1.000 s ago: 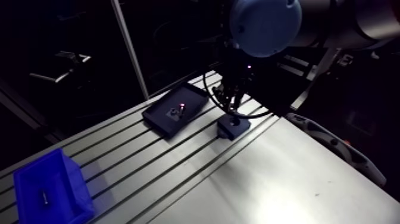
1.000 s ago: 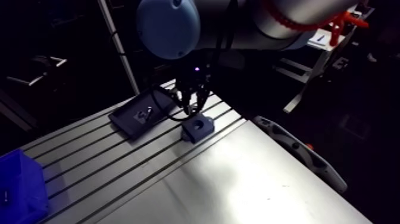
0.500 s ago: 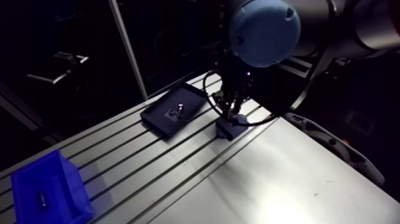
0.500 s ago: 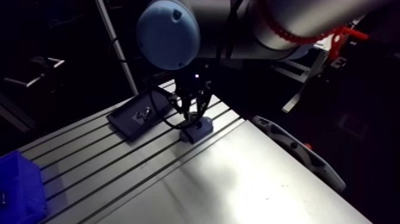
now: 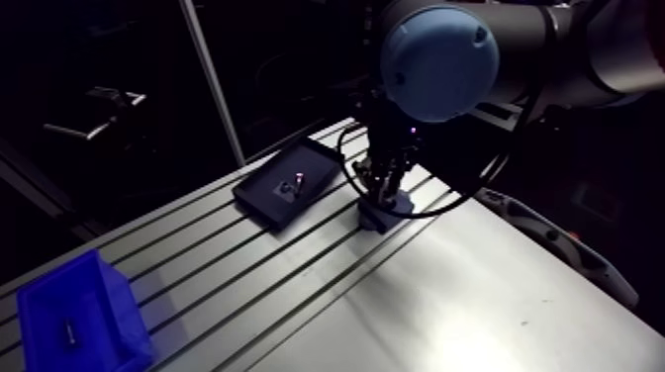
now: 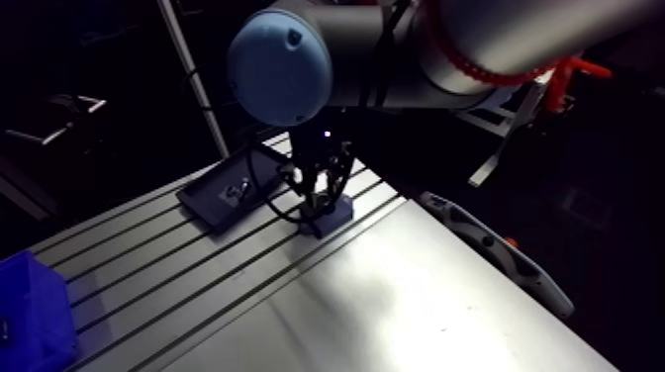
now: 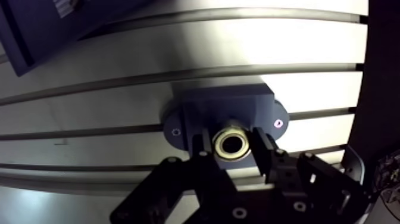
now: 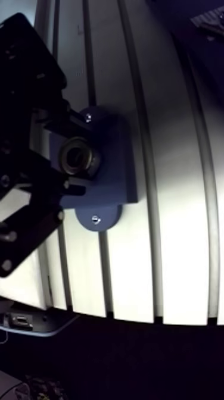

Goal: Pick up the bearing and press it into the housing until flush.

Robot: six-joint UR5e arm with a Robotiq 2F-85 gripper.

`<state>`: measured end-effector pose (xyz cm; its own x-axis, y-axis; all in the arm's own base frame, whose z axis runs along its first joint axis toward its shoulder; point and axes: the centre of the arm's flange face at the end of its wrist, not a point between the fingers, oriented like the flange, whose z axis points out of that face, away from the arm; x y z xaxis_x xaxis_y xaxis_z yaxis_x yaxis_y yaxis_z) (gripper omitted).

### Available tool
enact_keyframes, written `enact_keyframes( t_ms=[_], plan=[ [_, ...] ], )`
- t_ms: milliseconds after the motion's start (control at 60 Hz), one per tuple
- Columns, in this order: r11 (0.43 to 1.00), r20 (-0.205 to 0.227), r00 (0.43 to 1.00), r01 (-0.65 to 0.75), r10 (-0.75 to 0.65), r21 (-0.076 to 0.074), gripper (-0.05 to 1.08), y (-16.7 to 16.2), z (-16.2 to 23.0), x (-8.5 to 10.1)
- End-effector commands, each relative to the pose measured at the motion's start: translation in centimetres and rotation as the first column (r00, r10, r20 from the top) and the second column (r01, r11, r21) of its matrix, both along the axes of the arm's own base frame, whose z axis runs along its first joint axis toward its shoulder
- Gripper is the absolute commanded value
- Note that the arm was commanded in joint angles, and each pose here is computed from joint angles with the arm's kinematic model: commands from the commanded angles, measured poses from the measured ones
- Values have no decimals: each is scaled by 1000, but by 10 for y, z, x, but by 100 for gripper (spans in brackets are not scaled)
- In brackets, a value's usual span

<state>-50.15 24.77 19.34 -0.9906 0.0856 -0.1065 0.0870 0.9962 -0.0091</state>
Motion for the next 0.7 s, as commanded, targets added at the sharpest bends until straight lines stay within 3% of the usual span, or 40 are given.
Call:
enact_keyframes(
  t_ms=[17, 700],
  plan=[
    [1000, 1, 1000, 5, -5, -1, 62, 2, -1, 2],
    [1000, 7, 1000, 11, -11, -6, 62, 2, -5, 7]
  ],
)
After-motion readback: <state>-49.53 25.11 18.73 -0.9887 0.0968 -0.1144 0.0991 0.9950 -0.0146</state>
